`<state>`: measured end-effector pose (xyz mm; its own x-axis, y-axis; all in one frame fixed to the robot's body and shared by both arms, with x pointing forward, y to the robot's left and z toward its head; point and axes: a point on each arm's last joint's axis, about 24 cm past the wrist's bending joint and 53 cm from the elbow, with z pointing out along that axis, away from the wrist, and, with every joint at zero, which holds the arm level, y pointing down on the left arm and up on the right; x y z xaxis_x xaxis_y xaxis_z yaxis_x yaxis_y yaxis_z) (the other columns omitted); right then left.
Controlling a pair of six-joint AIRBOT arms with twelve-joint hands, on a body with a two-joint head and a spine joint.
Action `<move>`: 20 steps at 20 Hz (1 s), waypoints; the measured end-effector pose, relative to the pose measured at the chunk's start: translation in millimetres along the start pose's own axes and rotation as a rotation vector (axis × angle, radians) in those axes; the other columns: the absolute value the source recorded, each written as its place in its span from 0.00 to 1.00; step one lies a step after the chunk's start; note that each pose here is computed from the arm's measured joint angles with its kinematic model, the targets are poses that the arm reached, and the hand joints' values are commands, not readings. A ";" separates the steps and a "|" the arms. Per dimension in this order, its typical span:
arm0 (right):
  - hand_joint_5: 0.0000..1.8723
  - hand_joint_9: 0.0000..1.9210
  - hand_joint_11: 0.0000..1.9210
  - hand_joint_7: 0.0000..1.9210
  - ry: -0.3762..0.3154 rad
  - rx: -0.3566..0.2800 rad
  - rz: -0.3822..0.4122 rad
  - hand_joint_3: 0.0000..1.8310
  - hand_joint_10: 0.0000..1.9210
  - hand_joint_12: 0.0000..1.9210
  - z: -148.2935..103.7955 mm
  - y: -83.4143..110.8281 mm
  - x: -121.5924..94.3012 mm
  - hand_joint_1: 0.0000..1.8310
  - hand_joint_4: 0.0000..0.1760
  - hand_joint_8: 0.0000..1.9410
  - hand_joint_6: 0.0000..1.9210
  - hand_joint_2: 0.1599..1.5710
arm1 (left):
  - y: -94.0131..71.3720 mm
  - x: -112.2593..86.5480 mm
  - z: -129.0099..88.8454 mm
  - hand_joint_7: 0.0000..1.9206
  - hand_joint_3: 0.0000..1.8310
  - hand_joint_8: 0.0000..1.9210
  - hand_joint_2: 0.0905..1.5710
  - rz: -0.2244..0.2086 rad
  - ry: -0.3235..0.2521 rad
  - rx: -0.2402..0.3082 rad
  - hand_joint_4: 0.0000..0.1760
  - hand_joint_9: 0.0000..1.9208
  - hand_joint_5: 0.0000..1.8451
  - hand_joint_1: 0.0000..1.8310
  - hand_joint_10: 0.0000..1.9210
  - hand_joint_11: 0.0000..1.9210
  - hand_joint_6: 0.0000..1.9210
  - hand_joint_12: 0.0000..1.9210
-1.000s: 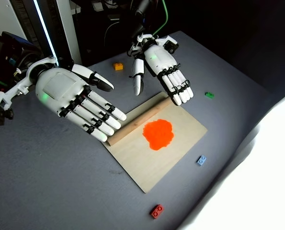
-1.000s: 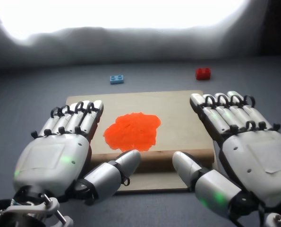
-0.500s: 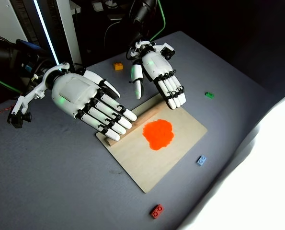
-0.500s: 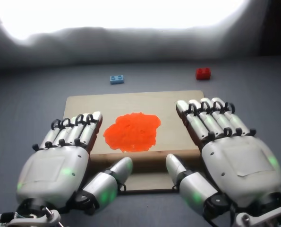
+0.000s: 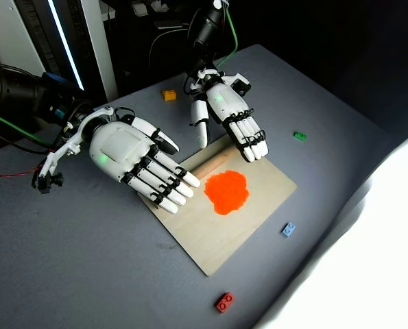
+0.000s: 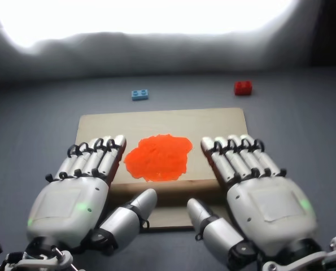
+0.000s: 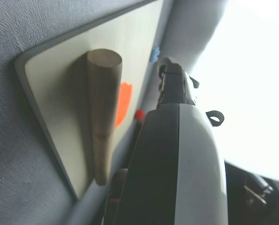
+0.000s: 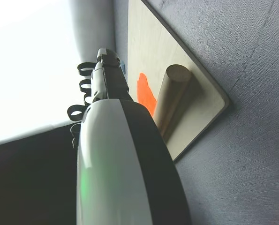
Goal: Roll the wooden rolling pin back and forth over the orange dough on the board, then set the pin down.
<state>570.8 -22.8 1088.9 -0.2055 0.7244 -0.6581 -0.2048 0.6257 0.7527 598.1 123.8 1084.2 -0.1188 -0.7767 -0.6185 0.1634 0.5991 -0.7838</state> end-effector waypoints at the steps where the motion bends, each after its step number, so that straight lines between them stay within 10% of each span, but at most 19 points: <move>1: 0.02 0.00 0.00 0.02 0.003 0.000 0.004 0.04 0.00 0.00 0.2 0.2 2.8 0.00 0.00 0.00 0.01 0.86 | -0.8 0.8 0.5 0.00 0.01 0.00 0.87 0.005 0.003 0.009 0.00 0.00 0.00 0.00 0.00 0.00 0.00 0.08; 20: 0.01 0.01 0.00 0.03 -0.004 -0.044 -0.012 0.03 0.00 0.00 31.8 -1.0 25.7 0.00 0.00 0.01 0.00 0.85 | 21.4 18.8 1.1 0.02 0.00 0.00 0.89 0.077 0.032 -0.003 0.00 0.02 0.01 0.00 0.00 0.00 0.00 0.12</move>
<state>596.1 4.4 1071.9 -0.1989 0.7179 -0.6671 -0.2489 0.6213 0.7429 600.4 121.8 1055.8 -0.1375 -0.7217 -0.6784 0.1708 0.6573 -0.7340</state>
